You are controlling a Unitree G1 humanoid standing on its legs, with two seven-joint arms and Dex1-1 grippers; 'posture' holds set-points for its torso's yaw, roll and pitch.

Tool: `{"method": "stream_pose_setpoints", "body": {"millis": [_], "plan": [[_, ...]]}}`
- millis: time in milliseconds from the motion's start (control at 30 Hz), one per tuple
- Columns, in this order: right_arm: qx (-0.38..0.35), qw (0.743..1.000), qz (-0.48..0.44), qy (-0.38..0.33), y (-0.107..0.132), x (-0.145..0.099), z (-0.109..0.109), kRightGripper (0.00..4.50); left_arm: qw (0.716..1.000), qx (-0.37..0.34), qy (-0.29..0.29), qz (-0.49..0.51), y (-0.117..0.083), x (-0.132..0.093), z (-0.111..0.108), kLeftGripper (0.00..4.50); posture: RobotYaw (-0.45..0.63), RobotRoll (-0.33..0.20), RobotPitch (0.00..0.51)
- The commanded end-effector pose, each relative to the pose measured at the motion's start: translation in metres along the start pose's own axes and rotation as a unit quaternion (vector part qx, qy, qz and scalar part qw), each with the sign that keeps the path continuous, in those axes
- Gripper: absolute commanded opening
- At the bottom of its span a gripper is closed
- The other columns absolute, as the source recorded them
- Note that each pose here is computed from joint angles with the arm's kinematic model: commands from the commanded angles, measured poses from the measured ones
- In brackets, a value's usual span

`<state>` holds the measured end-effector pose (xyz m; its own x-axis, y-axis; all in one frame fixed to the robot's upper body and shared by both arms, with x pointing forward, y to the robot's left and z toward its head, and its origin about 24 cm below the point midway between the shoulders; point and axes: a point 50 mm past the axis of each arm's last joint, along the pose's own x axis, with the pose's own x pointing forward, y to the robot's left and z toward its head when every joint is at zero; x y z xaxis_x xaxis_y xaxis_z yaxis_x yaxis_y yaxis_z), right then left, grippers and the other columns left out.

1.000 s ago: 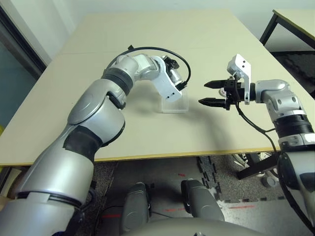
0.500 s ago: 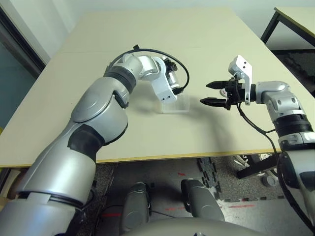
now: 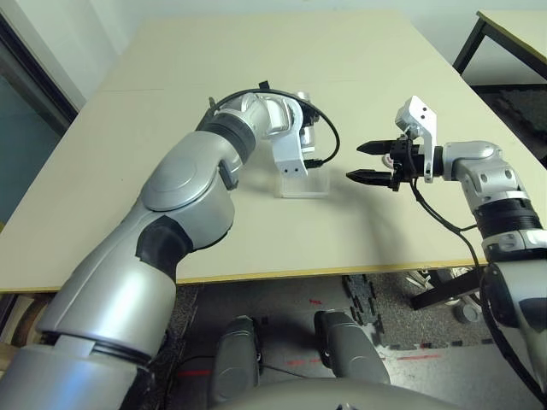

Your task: Pour the medicine from the bottle into the box.

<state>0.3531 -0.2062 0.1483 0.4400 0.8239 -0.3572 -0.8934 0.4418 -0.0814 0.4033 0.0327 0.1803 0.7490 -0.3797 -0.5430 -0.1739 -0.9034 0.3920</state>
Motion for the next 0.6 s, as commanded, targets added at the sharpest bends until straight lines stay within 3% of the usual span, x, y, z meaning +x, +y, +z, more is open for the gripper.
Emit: {"method": "stream_pose_setpoints", "body": {"millis": [33,67,100,133,233,333,500,600], "plan": [[0.002,1.000,-0.002,0.000,0.001,-0.001,-0.002,4.50,0.998,-0.061,-0.018,-0.007,0.000,-0.003,-0.002,2.72,-0.22,0.000,0.079],[0.002,1.000,-0.003,0.000,0.000,0.000,-0.002,4.50,0.995,-0.100,-0.029,-0.004,-0.001,-0.004,-0.002,2.72,-0.23,0.000,0.077],[0.003,1.000,-0.004,0.000,0.000,0.000,-0.002,4.50,0.982,-0.185,-0.048,-0.009,-0.003,-0.005,0.000,2.72,-0.23,0.000,0.077],[0.002,1.000,-0.005,-0.001,0.000,0.001,-0.002,4.50,0.955,-0.289,-0.068,-0.018,-0.006,-0.006,-0.001,2.72,-0.23,0.000,0.074],[0.002,1.000,-0.006,-0.002,0.000,0.001,-0.002,4.50,0.870,-0.484,-0.092,0.010,-0.007,-0.012,-0.015,2.72,-0.23,0.000,0.073],[0.004,1.000,-0.009,-0.002,0.000,0.000,-0.004,4.50,0.716,-0.682,-0.143,0.036,-0.010,-0.019,-0.029,2.72,-0.23,0.000,0.070],[0.009,1.000,-0.015,-0.003,-0.003,0.000,-0.008,4.50,0.526,-0.822,-0.217,0.024,-0.037,-0.023,-0.026,2.72,-0.22,0.000,0.070],[0.009,1.000,-0.016,-0.003,-0.003,0.000,-0.009,4.50,0.441,-0.867,-0.230,0.027,-0.051,-0.026,-0.025,2.72,-0.22,0.000,0.071]]}}
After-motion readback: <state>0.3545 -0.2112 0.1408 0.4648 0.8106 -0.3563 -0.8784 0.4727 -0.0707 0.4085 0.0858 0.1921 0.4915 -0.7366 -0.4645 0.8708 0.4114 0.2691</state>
